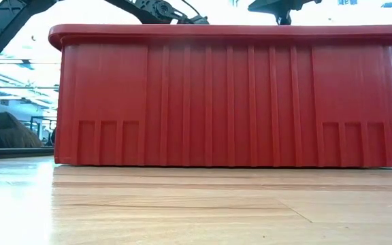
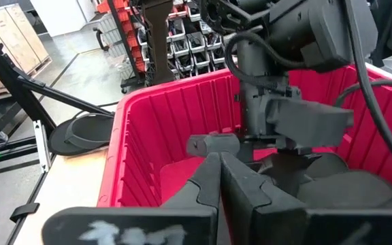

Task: Pick and place slides into bin
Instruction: Put the black slipper into the red bin

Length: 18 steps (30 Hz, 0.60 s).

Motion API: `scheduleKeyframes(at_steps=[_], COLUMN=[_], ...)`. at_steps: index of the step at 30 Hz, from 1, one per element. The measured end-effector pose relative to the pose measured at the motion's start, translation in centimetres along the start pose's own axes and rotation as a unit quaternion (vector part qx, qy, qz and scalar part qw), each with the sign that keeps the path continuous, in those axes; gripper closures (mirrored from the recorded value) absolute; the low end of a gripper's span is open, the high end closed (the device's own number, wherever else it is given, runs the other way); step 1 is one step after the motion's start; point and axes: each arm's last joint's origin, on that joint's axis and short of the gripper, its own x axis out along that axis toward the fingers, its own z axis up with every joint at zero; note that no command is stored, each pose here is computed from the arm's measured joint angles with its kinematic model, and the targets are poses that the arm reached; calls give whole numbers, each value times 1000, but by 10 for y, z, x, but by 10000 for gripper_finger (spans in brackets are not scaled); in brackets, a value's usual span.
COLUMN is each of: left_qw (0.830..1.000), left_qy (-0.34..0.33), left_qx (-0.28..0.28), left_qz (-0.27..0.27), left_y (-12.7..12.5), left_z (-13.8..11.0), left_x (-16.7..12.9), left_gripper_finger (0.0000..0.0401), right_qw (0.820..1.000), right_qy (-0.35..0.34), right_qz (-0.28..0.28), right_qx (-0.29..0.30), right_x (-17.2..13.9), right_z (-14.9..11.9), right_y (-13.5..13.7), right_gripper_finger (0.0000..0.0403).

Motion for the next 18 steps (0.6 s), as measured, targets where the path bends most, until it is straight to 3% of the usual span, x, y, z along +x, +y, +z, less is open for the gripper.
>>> scheduleKeyframes(at_steps=[11,18], left_qw=[998,998], left_qy=[-43,-4], left_qx=[24,-10], left_qz=[33,65], left_y=[-14,-2], left_z=[25,12], left_x=[-25,-20], left_gripper_finger=[130,153], right_qw=[1000,1000], right_qy=[0,1], right_qz=[0,0], right_qx=[0,0], right_x=[0,0], right_z=[0,0], right_y=[0,0], right_gripper_finger=[399,399])
